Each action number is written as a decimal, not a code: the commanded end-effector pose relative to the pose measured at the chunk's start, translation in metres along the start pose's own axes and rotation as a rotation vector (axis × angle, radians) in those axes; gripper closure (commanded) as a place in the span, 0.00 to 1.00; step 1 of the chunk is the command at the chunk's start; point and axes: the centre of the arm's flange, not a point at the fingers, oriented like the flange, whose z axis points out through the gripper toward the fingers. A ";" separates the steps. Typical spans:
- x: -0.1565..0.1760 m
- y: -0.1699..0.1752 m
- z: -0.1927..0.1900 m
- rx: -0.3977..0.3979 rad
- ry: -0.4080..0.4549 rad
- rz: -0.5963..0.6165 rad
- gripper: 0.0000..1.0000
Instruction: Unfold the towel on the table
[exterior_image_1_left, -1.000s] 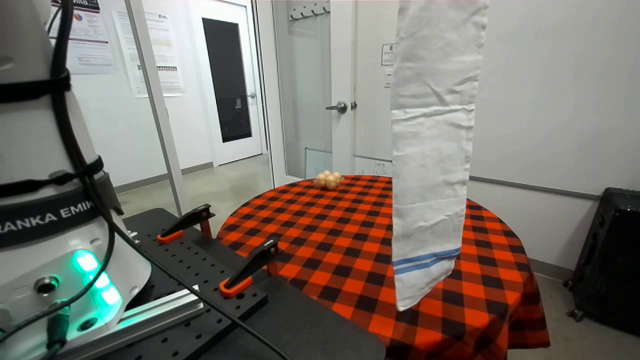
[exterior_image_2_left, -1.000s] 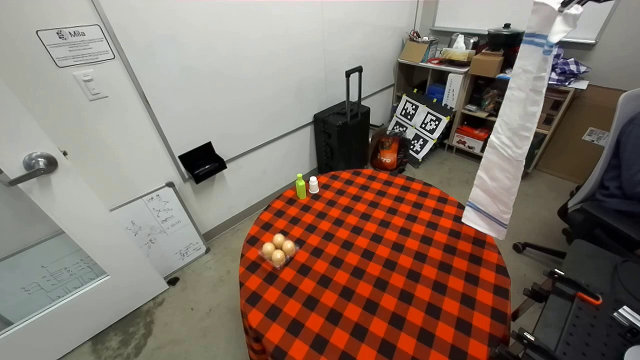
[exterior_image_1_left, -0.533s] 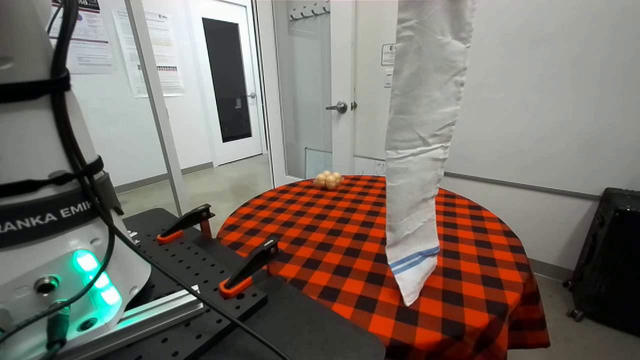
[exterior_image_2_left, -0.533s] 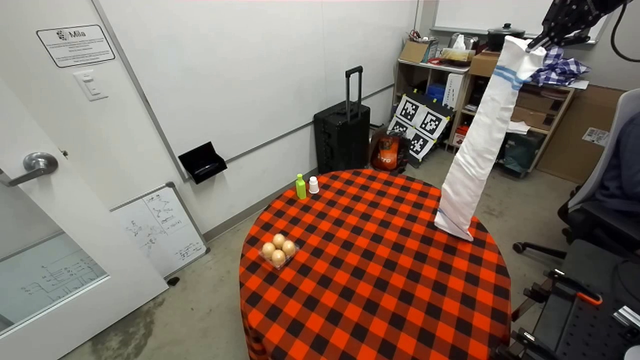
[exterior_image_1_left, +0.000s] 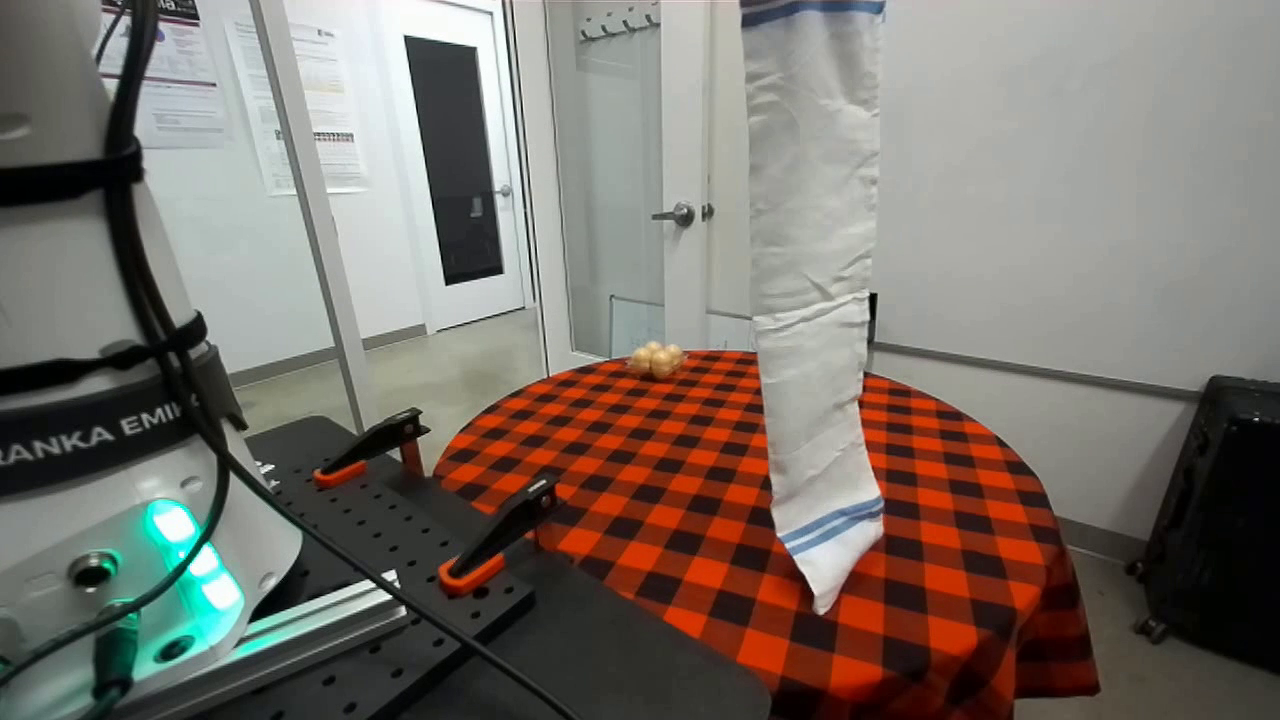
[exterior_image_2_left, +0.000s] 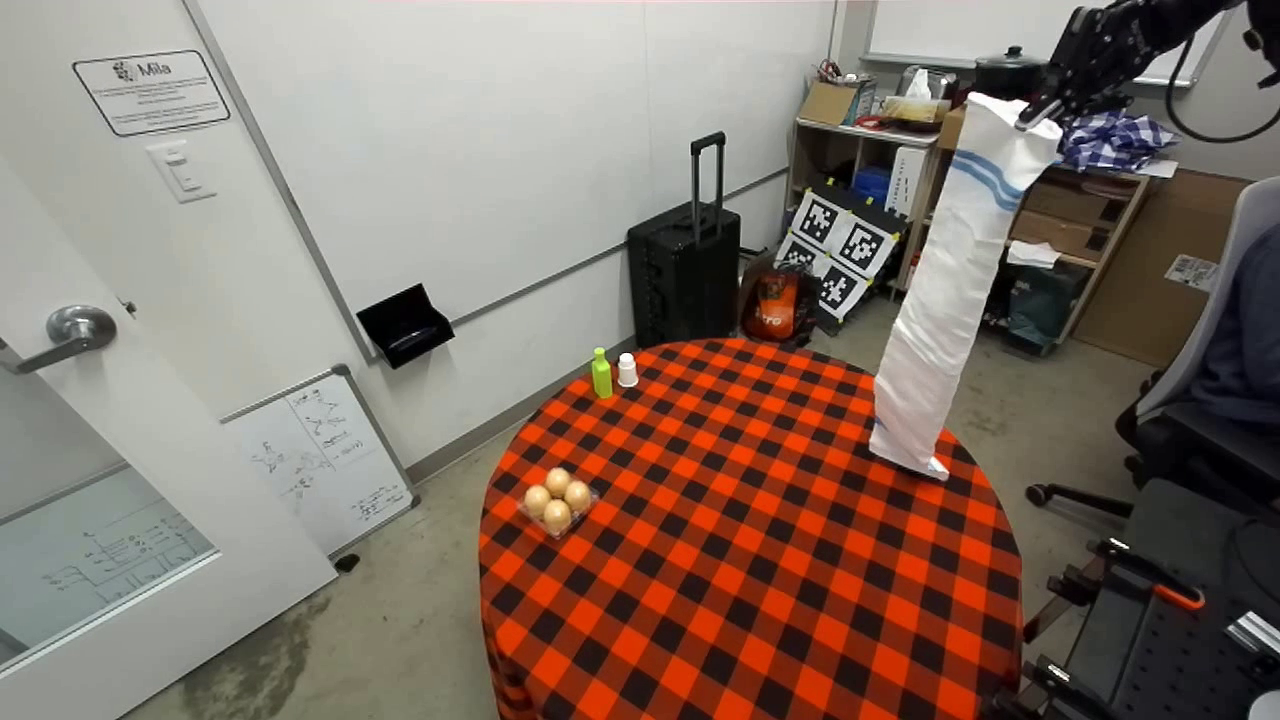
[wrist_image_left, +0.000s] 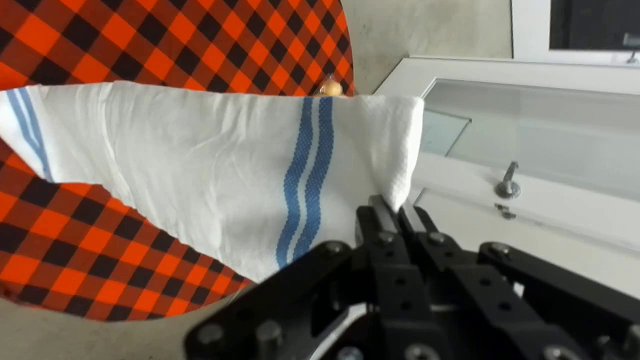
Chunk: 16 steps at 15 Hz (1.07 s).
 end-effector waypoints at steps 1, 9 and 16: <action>-0.012 -0.039 0.054 -0.004 -0.137 -0.121 0.99; -0.038 -0.110 0.196 -0.037 -0.456 -0.313 0.99; -0.030 -0.102 0.315 -0.100 -0.629 -0.330 0.99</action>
